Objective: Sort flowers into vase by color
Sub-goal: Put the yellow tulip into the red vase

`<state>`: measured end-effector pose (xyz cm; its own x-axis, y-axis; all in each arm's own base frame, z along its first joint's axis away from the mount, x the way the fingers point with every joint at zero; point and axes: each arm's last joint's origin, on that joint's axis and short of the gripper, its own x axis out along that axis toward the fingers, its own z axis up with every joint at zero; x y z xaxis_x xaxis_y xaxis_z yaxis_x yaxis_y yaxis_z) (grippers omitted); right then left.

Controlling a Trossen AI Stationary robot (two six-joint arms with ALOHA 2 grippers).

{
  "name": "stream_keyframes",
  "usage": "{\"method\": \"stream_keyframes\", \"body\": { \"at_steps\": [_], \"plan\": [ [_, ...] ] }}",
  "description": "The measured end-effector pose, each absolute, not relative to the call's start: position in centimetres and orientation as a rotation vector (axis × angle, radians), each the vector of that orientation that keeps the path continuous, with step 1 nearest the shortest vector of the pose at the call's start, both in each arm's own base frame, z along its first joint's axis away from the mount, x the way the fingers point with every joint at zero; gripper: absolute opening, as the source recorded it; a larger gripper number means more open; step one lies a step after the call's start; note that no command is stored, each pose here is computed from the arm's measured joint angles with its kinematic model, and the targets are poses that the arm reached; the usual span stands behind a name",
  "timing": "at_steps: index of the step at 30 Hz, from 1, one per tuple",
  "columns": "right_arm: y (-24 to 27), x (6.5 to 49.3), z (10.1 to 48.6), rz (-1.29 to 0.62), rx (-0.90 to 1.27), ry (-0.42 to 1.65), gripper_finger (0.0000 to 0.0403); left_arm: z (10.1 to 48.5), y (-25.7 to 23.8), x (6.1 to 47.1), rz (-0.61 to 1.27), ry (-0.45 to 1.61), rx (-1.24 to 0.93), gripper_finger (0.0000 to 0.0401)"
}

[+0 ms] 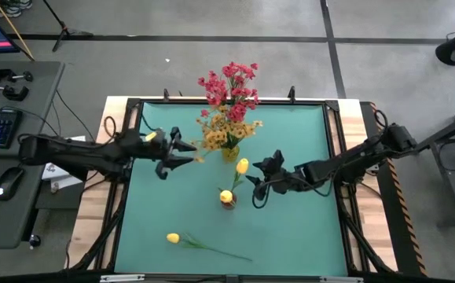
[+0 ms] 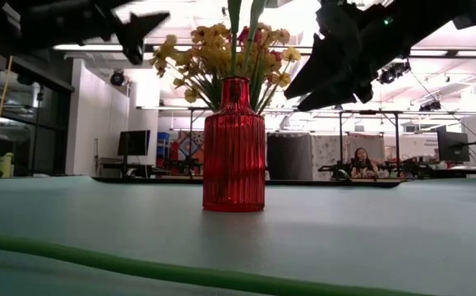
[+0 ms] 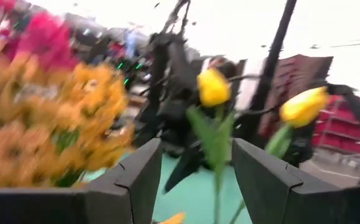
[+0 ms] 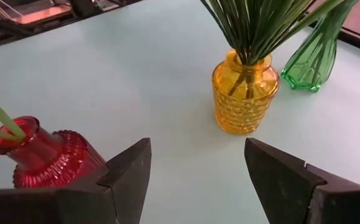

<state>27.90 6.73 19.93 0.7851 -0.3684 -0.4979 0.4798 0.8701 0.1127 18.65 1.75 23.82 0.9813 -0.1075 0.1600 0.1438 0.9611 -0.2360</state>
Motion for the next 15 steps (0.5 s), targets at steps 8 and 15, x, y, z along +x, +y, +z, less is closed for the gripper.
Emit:
{"method": "stream_keyframes", "body": {
  "at_steps": [8, 15],
  "plan": [
    [7.1, 28.4, 20.5, -0.353, 0.271, 0.455, 0.0248, 26.7, -0.2, 15.8, -0.257, -0.326, -0.129, 0.0184],
    [10.2, 29.8, 19.1, 0.01, 0.4, 0.468, 0.0248, 27.3, -1.1, 15.0, -0.306, -0.362, -0.111, 0.0184]
  ]
}}
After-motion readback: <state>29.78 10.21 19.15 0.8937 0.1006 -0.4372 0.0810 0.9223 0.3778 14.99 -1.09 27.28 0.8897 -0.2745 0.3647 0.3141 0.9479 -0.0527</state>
